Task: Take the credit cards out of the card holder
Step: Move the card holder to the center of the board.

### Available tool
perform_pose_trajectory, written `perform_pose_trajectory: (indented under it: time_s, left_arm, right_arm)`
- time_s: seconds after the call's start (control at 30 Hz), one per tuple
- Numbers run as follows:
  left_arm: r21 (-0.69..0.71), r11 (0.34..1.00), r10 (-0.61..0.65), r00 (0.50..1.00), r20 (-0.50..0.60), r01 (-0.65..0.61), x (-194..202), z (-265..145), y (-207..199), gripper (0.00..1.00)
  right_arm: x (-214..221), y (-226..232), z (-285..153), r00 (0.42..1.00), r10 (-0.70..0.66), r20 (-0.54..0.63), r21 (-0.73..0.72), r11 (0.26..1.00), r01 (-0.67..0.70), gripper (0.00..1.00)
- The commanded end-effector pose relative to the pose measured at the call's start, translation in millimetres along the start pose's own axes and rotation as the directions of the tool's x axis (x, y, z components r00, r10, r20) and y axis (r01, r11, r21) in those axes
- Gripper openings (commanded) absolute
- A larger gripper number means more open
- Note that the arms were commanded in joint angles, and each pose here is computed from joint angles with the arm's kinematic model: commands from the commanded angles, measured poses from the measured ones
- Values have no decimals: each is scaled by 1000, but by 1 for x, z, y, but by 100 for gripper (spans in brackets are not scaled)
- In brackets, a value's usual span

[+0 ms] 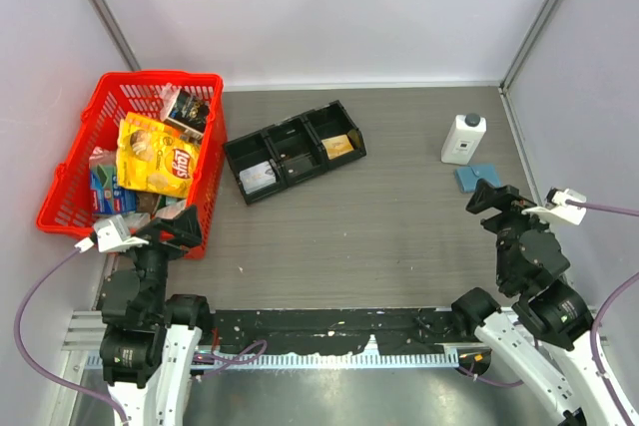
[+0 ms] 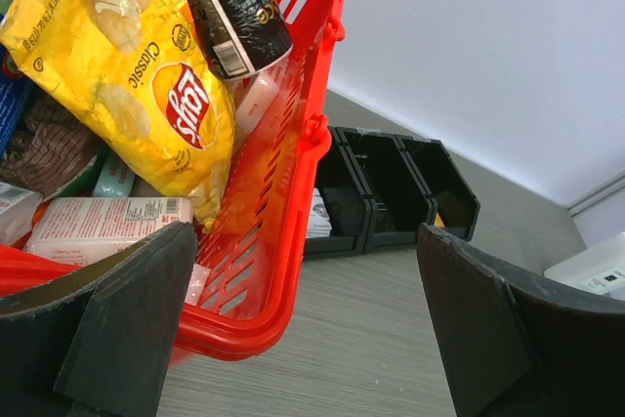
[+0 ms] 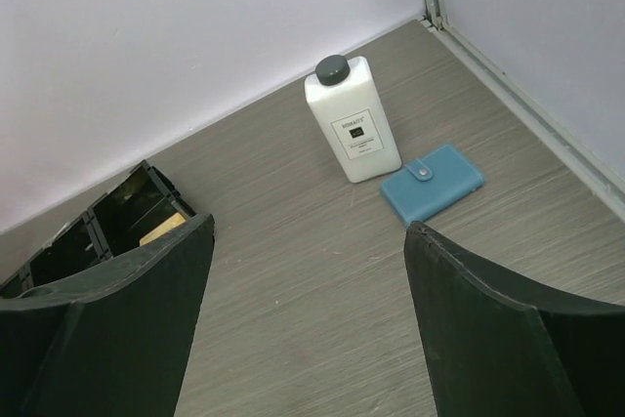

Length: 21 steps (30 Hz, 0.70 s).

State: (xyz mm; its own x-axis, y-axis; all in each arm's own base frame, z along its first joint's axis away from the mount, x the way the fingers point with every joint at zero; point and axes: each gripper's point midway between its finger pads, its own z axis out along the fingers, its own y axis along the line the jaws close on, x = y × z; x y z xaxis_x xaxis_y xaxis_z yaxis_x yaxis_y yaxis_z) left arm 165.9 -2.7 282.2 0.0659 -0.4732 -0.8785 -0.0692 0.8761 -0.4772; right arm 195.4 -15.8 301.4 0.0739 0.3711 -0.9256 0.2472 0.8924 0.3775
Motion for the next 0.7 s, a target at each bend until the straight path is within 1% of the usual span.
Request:
perform_pose_trajectory:
  time_s: [0.0,0.07,0.2,0.23,0.3,0.43,0.47,0.53,0.57,0.6,0.67]
  left_arm:
    - [29,999,26,999,30,-26,-1,-6,-1,100]
    - [43,999,23,1000,20,-24,1,-6,-3,100]
    - [116,993,23,1000,-7,-22,7,-6,-15,100]
    - [129,991,22,1000,-19,-20,11,-6,-17,100]
    - [156,988,13,999,-38,-7,16,-6,-21,100]
    - [195,981,3,998,-66,10,24,-4,-27,100]
    - [193,981,-2,998,-70,16,25,-4,-27,100]
    - [194,980,-14,996,-86,31,29,-3,-28,100]
    - [201,979,-11,995,-96,30,31,-2,-29,100]
    - [204,979,-11,995,-100,32,32,-2,-29,100]
    - [196,980,-13,993,-114,35,34,-2,-29,100]
  right_arm:
    - [8,8,6,997,69,-26,7,998,-69,83]
    - [15,15,8,995,86,-55,-9,996,-87,83]
    - [38,32,13,985,97,-145,-42,994,-104,83]
    - [45,35,16,982,84,-168,-40,995,-92,83]
    - [59,43,20,972,74,-221,-42,995,-85,100]
    - [94,46,28,942,58,-331,14,998,-56,100]
    - [99,46,30,934,99,-342,52,995,-86,100]
    - [120,44,35,917,105,-384,104,992,-69,100]
    - [124,49,39,918,101,-384,88,994,-73,100]
    - [132,52,41,912,50,-408,54,998,-31,100]
    - [137,57,48,913,40,-406,47,999,-23,100]
